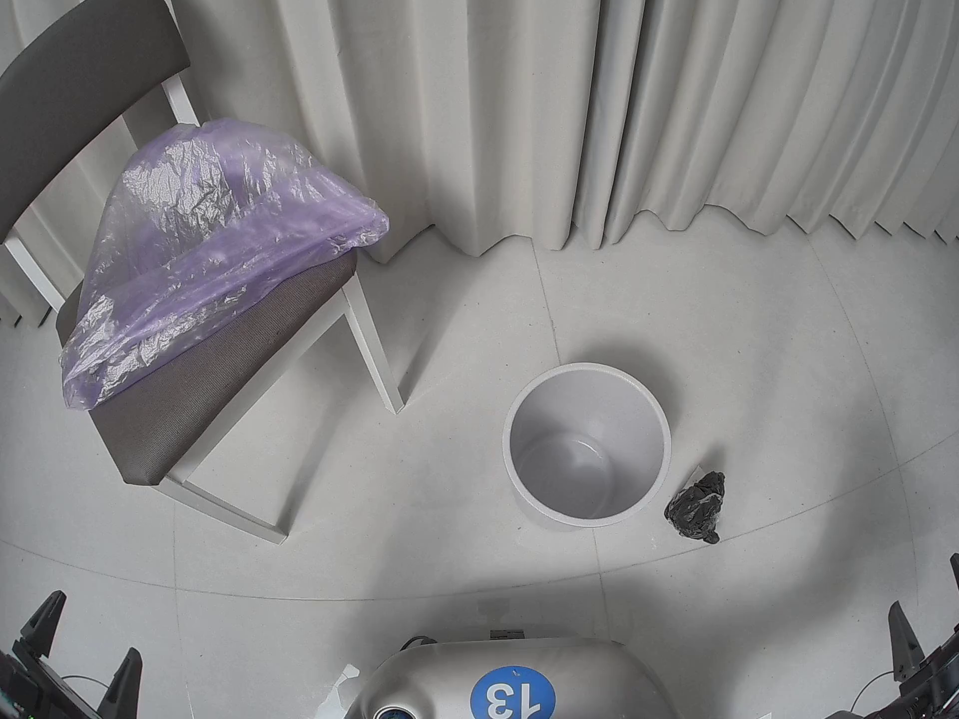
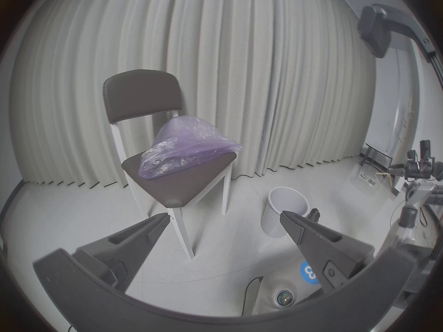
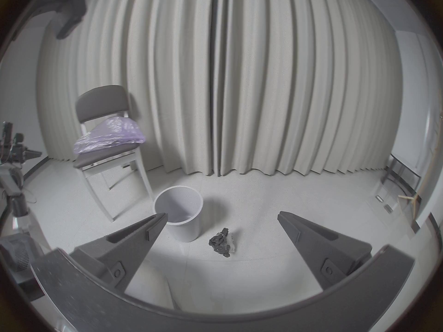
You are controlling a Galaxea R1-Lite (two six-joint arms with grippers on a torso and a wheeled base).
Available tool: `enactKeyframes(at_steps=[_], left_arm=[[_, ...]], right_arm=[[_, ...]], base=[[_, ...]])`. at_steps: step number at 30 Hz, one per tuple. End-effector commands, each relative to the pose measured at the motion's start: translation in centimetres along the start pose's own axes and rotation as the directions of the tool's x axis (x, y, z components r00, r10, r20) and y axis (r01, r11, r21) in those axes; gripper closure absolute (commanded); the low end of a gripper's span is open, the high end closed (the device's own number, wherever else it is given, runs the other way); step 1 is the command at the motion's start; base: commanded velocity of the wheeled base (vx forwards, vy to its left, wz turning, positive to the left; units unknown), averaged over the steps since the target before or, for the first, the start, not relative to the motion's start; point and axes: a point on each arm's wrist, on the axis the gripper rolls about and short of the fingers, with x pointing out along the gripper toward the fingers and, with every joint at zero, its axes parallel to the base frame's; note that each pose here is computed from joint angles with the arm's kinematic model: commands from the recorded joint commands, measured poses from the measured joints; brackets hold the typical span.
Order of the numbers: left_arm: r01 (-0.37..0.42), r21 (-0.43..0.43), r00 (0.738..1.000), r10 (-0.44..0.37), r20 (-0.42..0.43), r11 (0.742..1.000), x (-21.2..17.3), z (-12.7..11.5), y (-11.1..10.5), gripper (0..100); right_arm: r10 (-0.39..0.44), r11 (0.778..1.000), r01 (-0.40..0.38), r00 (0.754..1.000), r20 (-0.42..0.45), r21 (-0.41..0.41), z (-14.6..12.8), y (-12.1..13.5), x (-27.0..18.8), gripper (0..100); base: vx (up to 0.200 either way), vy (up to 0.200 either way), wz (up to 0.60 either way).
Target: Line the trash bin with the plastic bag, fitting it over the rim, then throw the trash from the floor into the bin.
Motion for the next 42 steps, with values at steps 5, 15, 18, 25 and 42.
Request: enactKeyframes(at_steps=[5, 15, 18, 25, 42], left_arm=[[0.027, -0.007, 1.000, -0.027, 0.000, 1.000, 0.0, -0.5, -0.1, 0], [0.017, 0.000, 1.000, -0.017, 0.025, 1.000, 0.0, -0.2, 0.0, 0], [0.085, -0.021, 0.960, -0.077, 0.268, 0.996, -1.1, 3.7, -0.1, 0], [0.169, -0.069, 0.946, -0.142, 0.292, 0.983, -1.7, 4.9, -0.3, 0], [-0.137, 0.315, 0.989, 0.114, 0.089, 0.939, 2.2, 14.4, 0.6, 0]], right_arm=[[0.008, 0.998, -0.009, 1.000, 0.015, 0.061, -0.4, 0.0, 0.0, 0], [-0.009, 1.000, 0.009, 1.000, 0.029, -0.023, -0.2, 0.0, 0.0, 0], [-0.011, 0.999, 0.018, 0.986, 0.165, -0.041, 1.6, -0.1, -0.3, 0], [0.018, 0.987, -0.055, 0.972, 0.234, 0.153, 3.5, -0.2, -0.8, 0], [0.151, 0.986, -0.161, 0.976, 0.155, 0.053, 19.1, -1.2, 9.7, 0]], base=[[0.000, 0.000, 0.00], [0.000, 0.000, 0.00], [0.000, 0.000, 0.00], [0.000, 0.000, 0.00], [0.000, 0.000, 0.00]])
